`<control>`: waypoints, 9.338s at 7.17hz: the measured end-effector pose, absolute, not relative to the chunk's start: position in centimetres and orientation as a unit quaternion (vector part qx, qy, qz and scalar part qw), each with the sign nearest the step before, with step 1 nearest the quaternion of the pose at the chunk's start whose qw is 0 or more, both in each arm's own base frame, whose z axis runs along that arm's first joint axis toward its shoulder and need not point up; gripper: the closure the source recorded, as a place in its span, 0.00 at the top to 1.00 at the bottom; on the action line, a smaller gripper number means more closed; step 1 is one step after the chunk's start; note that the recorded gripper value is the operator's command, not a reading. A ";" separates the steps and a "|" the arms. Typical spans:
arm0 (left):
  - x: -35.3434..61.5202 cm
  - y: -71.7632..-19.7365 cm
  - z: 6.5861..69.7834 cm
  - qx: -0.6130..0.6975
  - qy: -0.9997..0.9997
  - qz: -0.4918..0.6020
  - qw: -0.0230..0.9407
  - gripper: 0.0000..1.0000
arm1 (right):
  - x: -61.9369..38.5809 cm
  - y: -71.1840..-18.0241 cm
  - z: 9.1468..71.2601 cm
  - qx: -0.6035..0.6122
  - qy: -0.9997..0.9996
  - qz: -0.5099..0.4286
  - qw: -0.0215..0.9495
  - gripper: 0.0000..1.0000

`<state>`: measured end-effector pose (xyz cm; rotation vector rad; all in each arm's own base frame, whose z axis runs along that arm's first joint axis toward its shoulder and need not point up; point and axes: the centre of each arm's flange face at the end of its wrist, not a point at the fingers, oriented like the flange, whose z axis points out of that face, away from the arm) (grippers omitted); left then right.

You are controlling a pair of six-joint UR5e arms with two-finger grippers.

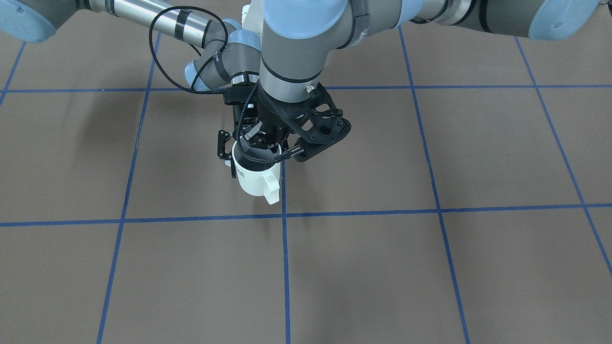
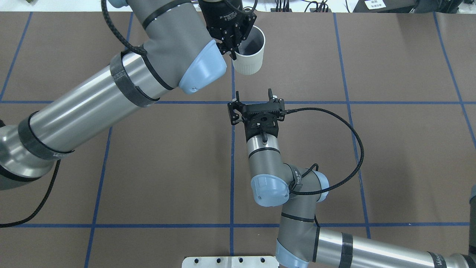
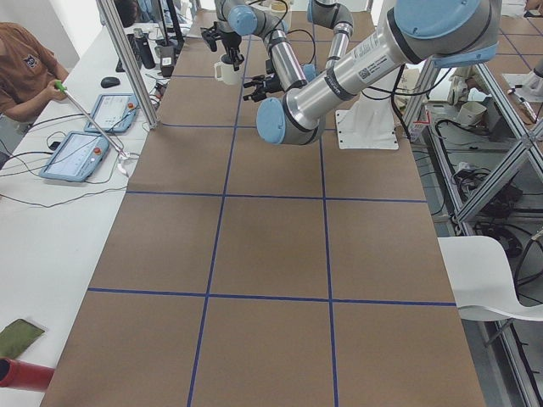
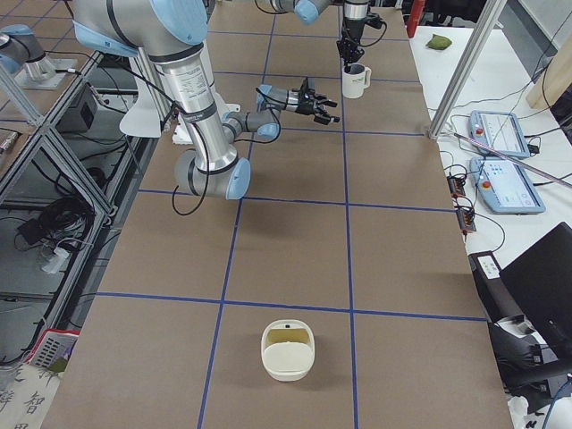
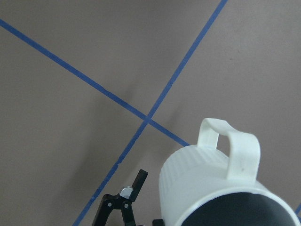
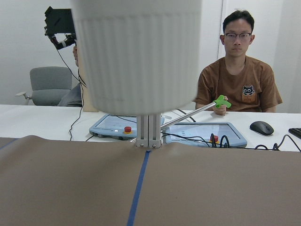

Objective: Left arm hands cup to right arm to dump lemon

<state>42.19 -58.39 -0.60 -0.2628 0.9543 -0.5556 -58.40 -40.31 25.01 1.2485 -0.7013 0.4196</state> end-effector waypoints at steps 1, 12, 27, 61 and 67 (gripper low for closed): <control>40.5 -58.8 0.5 -0.117 0.455 -0.263 0.843 0.00 | -57.5 -40.7 25.2 0.566 -0.318 0.169 0.741 1.00; 18.9 -53.1 43.1 -0.072 0.350 0.007 0.934 0.00 | -32.5 -56.7 39.7 0.349 -0.369 -0.009 0.861 1.00; 16.3 -51.4 50.2 -0.109 0.377 0.048 0.919 1.00 | -15.1 -57.2 49.5 0.208 -0.368 -0.071 0.903 1.00; -4.8 -48.9 60.9 0.031 0.365 0.044 0.929 1.00 | 3.8 -45.7 58.2 0.064 -0.362 -0.127 0.921 1.00; -4.2 -49.8 64.9 -0.027 0.393 0.002 0.919 1.00 | 3.8 -45.8 58.8 0.052 -0.362 -0.103 0.925 1.00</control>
